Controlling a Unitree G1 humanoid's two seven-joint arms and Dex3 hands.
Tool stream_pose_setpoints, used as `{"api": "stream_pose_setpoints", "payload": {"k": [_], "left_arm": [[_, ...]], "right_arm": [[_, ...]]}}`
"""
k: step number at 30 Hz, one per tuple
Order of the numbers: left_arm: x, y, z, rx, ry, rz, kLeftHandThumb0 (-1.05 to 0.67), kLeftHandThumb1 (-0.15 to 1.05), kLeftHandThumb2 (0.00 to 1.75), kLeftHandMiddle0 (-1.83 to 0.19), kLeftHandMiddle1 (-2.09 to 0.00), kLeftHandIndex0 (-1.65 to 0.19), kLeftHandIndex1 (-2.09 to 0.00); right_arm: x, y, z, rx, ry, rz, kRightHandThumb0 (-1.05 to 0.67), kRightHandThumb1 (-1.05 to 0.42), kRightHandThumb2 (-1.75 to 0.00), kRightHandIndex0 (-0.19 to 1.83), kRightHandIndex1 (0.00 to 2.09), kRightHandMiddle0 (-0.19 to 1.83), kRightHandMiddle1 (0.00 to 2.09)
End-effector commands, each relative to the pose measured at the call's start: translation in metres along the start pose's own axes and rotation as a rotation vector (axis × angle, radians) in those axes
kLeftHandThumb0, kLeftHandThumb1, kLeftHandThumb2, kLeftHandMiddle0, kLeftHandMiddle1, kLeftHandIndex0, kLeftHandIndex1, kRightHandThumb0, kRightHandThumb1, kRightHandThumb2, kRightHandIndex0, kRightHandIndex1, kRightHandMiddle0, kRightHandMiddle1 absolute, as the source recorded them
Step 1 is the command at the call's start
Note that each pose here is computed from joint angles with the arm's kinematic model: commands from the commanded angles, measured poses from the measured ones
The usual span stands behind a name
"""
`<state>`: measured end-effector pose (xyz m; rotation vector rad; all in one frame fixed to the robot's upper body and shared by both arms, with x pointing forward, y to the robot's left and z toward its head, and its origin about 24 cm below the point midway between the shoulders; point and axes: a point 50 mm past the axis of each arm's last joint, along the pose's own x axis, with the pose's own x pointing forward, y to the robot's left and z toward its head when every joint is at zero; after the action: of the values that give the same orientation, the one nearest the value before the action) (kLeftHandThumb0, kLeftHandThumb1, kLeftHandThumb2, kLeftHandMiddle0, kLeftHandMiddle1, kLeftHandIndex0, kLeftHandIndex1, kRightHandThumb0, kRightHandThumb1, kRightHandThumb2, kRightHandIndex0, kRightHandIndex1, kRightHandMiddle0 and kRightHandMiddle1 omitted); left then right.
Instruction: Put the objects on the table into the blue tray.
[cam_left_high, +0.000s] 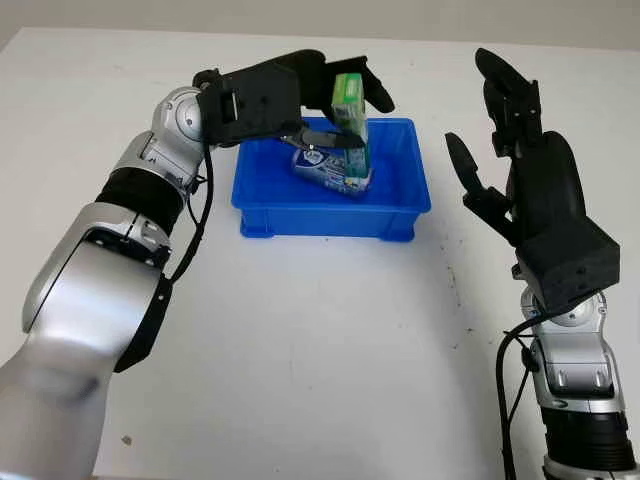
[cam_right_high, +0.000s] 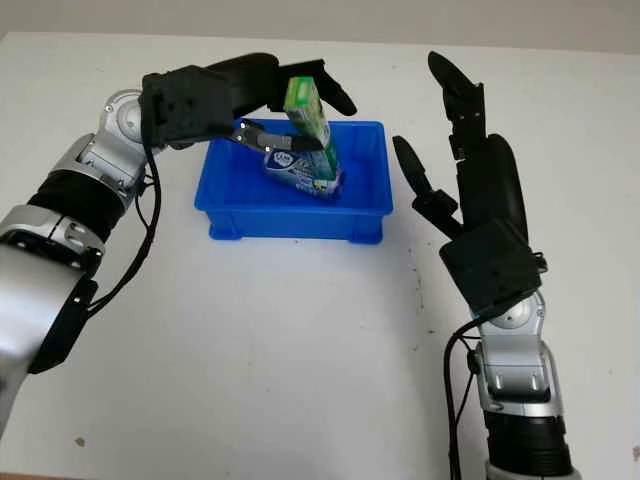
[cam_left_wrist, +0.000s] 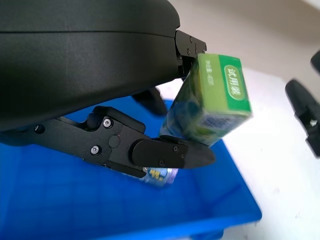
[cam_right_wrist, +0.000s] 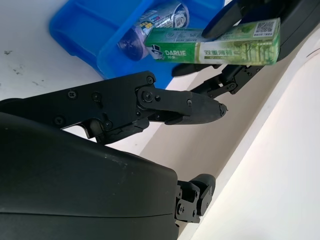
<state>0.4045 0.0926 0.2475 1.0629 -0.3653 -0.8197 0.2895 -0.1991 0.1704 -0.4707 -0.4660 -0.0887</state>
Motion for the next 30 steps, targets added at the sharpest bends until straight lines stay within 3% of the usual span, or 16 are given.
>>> {"api": "stream_pose_setpoints", "payload": {"k": [1,9,15,20,25,30], "left_arm": [[-0.002,0.012,0.009,0.040,-0.019,0.013,-0.70,1.05,0.38,-0.03,-0.03,0.04,-0.14],[-0.009,0.023,0.010,-0.018,-0.046,0.067,-0.77,1.05,0.43,0.14,-0.02,0.10,-0.06],[-0.024,0.035,0.001,-0.152,-0.119,0.230,-0.77,1.05,0.53,0.12,-0.06,0.06,-0.07],[-0.035,0.041,-0.015,-0.276,-0.062,0.299,-0.81,1.05,0.52,0.13,-0.05,0.05,-0.07],[-0.038,0.040,-0.025,-0.306,0.009,0.345,-0.82,1.05,0.54,0.18,-0.04,0.09,-0.05],[-0.038,0.042,-0.031,-0.271,0.103,0.469,-0.84,1.05,0.65,0.18,-0.04,0.14,-0.04]], "right_arm": [[-0.002,-0.001,0.002,0.002,0.002,-0.009,-0.52,-1.05,-0.45,0.07,0.05,-0.19,0.54],[-0.001,-0.001,0.000,0.004,0.009,-0.009,-0.50,-1.05,-0.45,0.09,0.06,-0.19,0.55],[0.000,-0.002,-0.001,-0.002,0.007,-0.003,-0.51,-1.05,-0.43,0.09,0.06,-0.19,0.57],[0.003,-0.004,-0.001,-0.011,0.005,0.009,-0.51,-1.05,-0.42,0.10,0.07,-0.19,0.60],[0.006,-0.004,-0.001,-0.024,-0.004,0.025,-0.49,-1.05,-0.42,0.10,0.07,-0.19,0.61],[0.007,-0.002,0.001,-0.031,-0.003,0.038,-0.50,-1.05,-0.41,0.10,0.07,-0.19,0.61]]}}
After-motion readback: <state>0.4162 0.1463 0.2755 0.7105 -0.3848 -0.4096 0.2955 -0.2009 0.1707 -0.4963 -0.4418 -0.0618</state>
